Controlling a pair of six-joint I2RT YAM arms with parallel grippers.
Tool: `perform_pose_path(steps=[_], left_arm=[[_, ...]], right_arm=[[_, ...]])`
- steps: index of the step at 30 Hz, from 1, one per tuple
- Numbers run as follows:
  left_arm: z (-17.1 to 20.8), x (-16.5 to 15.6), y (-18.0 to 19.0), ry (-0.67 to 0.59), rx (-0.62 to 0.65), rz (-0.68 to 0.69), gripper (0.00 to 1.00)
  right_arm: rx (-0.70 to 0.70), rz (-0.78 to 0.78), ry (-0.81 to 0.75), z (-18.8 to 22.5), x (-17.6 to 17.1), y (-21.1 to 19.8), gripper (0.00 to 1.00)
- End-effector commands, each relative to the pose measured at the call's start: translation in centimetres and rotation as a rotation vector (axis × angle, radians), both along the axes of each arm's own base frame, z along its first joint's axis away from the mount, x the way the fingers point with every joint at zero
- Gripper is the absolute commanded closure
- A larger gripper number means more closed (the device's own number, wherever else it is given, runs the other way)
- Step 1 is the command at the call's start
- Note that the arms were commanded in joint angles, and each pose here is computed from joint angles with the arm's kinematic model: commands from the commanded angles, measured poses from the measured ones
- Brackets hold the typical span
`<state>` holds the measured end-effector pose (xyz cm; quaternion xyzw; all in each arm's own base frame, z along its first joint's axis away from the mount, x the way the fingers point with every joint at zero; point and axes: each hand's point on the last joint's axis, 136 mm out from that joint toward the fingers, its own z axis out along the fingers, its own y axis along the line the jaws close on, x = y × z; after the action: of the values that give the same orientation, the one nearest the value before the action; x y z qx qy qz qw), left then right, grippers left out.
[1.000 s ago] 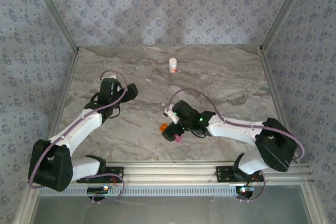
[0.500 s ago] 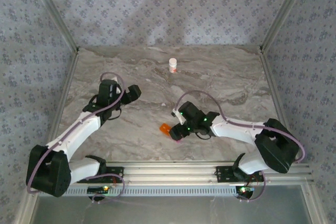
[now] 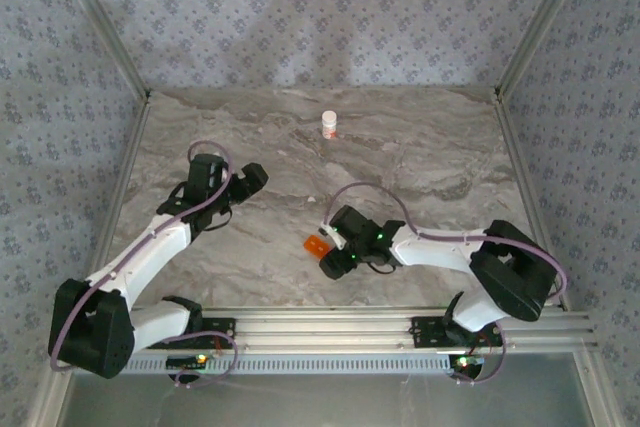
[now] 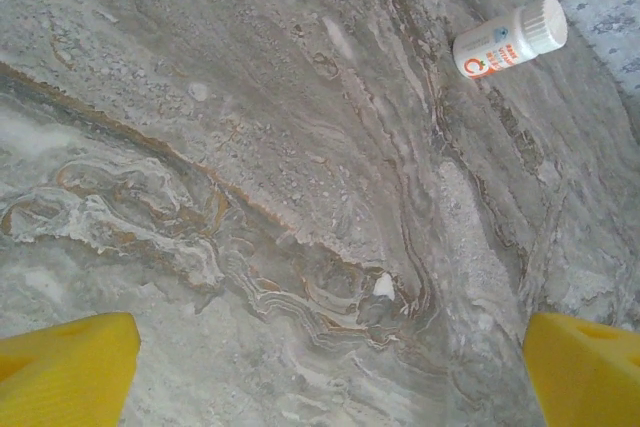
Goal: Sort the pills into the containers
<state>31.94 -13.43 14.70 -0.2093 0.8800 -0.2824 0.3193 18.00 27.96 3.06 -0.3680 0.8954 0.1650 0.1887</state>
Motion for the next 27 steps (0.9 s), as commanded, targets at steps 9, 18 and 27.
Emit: perform_pose_path(steps=[9,18,27], left_arm=[[0.2,0.3,-1.5,0.035,-0.05,-0.025,0.02],[0.0,0.2,-2.0,0.047,-0.063,-0.017,0.02],[0.3,0.4,-3.2,0.037,-0.088,-0.068,0.02]], right_arm=[[-0.086,0.032,-0.084,-0.7,0.1,0.4,0.32],[-0.085,0.031,-0.08,-0.8,0.2,0.7,0.52],[0.025,-0.023,-0.069,1.9,2.9,1.6,0.63]])
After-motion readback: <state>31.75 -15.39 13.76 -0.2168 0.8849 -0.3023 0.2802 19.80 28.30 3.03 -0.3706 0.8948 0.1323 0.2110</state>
